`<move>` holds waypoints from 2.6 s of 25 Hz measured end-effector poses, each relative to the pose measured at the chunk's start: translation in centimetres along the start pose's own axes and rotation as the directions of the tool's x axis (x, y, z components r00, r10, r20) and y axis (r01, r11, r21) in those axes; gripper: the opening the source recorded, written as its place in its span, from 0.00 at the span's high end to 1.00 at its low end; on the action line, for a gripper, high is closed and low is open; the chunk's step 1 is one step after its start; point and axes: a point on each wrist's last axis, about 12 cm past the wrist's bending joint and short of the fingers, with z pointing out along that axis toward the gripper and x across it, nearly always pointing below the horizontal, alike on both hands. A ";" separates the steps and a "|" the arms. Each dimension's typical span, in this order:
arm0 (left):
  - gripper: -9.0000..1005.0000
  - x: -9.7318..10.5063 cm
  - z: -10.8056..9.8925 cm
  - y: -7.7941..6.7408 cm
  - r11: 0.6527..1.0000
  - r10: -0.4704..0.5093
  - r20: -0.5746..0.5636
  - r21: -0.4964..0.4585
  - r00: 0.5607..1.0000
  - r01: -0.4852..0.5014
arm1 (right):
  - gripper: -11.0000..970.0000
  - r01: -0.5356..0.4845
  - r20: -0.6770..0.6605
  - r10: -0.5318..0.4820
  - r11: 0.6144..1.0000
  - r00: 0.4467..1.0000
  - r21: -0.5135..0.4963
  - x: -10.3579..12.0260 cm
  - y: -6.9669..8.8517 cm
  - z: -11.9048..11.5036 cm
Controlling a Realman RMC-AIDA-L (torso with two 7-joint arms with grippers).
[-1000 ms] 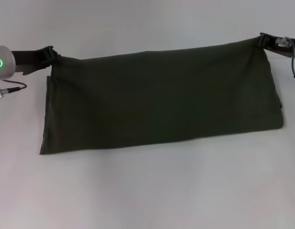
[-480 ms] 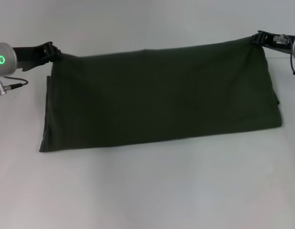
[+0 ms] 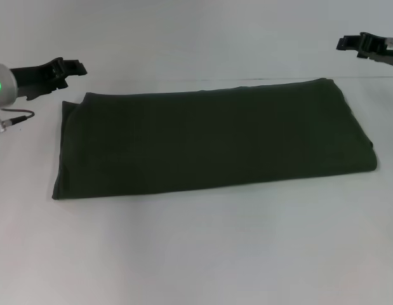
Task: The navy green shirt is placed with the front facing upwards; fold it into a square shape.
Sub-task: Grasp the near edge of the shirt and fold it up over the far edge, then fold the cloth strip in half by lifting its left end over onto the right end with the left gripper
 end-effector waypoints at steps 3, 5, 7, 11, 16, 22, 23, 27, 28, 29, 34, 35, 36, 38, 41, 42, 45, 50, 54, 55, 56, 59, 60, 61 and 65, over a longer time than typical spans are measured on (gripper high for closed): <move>0.53 0.9 -1.3 0.6 0.994 -0.032 -0.009 0.107 0.999 0.033 | 0.50 -0.073 -0.033 0.070 0.992 0.997 -0.103 1.0 -1.0 -1.9; 0.43 2.2 -2.8 1.5 0.975 -0.074 -0.032 0.206 0.997 0.080 | 0.42 -0.127 -0.061 0.118 0.975 0.991 -0.182 2.7 -2.1 -3.5; 0.33 3.4 -4.1 2.3 0.953 -0.118 -0.069 0.271 0.991 0.132 | 0.34 -0.183 -0.080 0.168 0.951 0.982 -0.249 4.5 -3.3 -5.1; 0.28 6.0 -6.5 4.4 0.914 -0.219 -0.141 0.317 0.966 0.253 | 0.30 -0.292 -0.098 0.275 0.881 0.956 -0.372 8.1 -5.6 -8.4; 0.27 9.1 -8.9 6.7 0.859 -0.368 -0.198 0.302 0.909 0.414 | 0.30 -0.353 -0.110 0.344 0.807 0.933 -0.474 11.1 -6.8 -11.4; 0.27 11.7 -9.7 8.2 0.807 -0.502 -0.232 0.221 0.833 0.548 | 0.30 -0.366 -0.134 0.346 0.791 0.928 -0.491 12.3 -7.1 -12.2; 0.27 11.9 -9.7 8.3 0.801 -0.514 -0.237 0.210 0.824 0.560 | 0.30 -0.365 -0.136 0.345 0.790 0.929 -0.492 12.3 -7.1 -12.2; 0.27 12.8 -9.4 8.7 0.781 -0.560 -0.237 0.169 0.794 0.602 | 0.30 -0.355 -0.136 0.333 0.790 0.933 -0.500 12.4 -7.0 -12.3; 0.27 13.0 -9.3 8.9 0.774 -0.574 -0.233 0.159 0.785 0.613 | 0.30 -0.352 -0.133 0.331 0.791 0.934 -0.501 12.4 -7.1 -12.4; 0.27 13.2 -9.3 9.0 0.767 -0.587 -0.229 0.150 0.777 0.623 | 0.30 -0.349 -0.131 0.329 0.792 0.935 -0.501 12.4 -7.1 -12.5; 0.27 13.6 -9.2 9.6 0.743 -0.634 -0.207 0.106 0.745 0.661 | 0.30 -0.345 -0.126 0.327 0.795 0.937 -0.498 12.5 -7.3 -12.6; 0.27 13.6 -9.1 9.7 0.740 -0.640 -0.203 0.099 0.741 0.666 | 0.30 -0.345 -0.126 0.327 0.796 0.937 -0.498 12.5 -7.3 -12.6; 0.27 13.6 -9.1 9.8 0.738 -0.644 -0.199 0.093 0.738 0.669 | 0.30 -0.344 -0.125 0.326 0.797 0.937 -0.497 12.5 -7.3 -12.6; 0.27 13.7 -9.0 9.9 0.733 -0.655 -0.189 0.081 0.732 0.676 | 0.30 -0.343 -0.122 0.326 0.798 0.937 -0.495 12.5 -7.3 -12.6; 0.27 13.6 -8.6 9.9 0.731 -0.659 -0.181 0.072 0.730 0.678 | 0.30 -0.339 -0.121 0.324 0.799 0.938 -0.497 12.5 -7.3 -12.6; 0.27 13.6 -8.5 9.9 0.731 -0.660 -0.178 0.069 0.730 0.678 | 0.30 -0.338 -0.121 0.322 0.798 0.939 -0.498 12.4 -7.3 -12.6; 0.27 13.5 -8.2 9.9 0.731 -0.665 -0.164 0.059 0.729 0.680 | 0.30 -0.337 -0.123 0.320 0.796 0.940 -0.503 12.3 -7.3 -12.6; 0.27 13.6 -7.8 10.2 0.715 -0.687 -0.144 0.038 0.712 0.698 | 0.30 -0.342 -0.126 0.324 0.794 0.938 -0.502 12.3 -7.3 -12.6; 0.27 13.6 -7.8 10.3 0.708 -0.696 -0.136 0.034 0.705 0.705 | 0.30 -0.346 -0.128 0.328 0.793 0.936 -0.501 12.3 -7.3 -12.7; 0.27 13.5 -7.8 10.3 0.708 -0.696 -0.134 0.035 0.705 0.705 | 0.30 -0.348 -0.129 0.329 0.793 0.935 -0.500 12.4 -7.3 -12.7; 0.27 13.5 -7.7 10.2 0.707 -0.697 -0.133 0.035 0.704 0.707 | 0.30 -0.352 -0.130 0.333 0.792 0.934 -0.499 12.5 -7.3 -12.7; 0.27 13.4 -7.3 10.1 0.704 -0.701 -0.135 0.034 0.701 0.710 | 0.30 -0.362 -0.136 0.341 0.789 0.930 -0.496 12.6 -7.4 -12.6; 0.27 13.4 -7.1 10.0 0.702 -0.702 -0.136 0.033 0.699 0.711 | 0.30 -0.363 -0.137 0.342 0.789 0.930 -0.496 12.7 -7.4 -12.6; 0.27 13.4 -7.0 9.9 0.702 -0.702 -0.137 0.032 0.699 0.711 | 0.30 -0.363 -0.137 0.342 0.789 0.930 -0.496 12.6 -7.4 -12.6; 0.27 13.2 -6.2 9.3 0.707 -0.695 -0.147 0.033 0.704 0.706 | 0.30 -0.361 -0.136 0.340 0.790 0.930 -0.495 12.6 -7.4 -12.6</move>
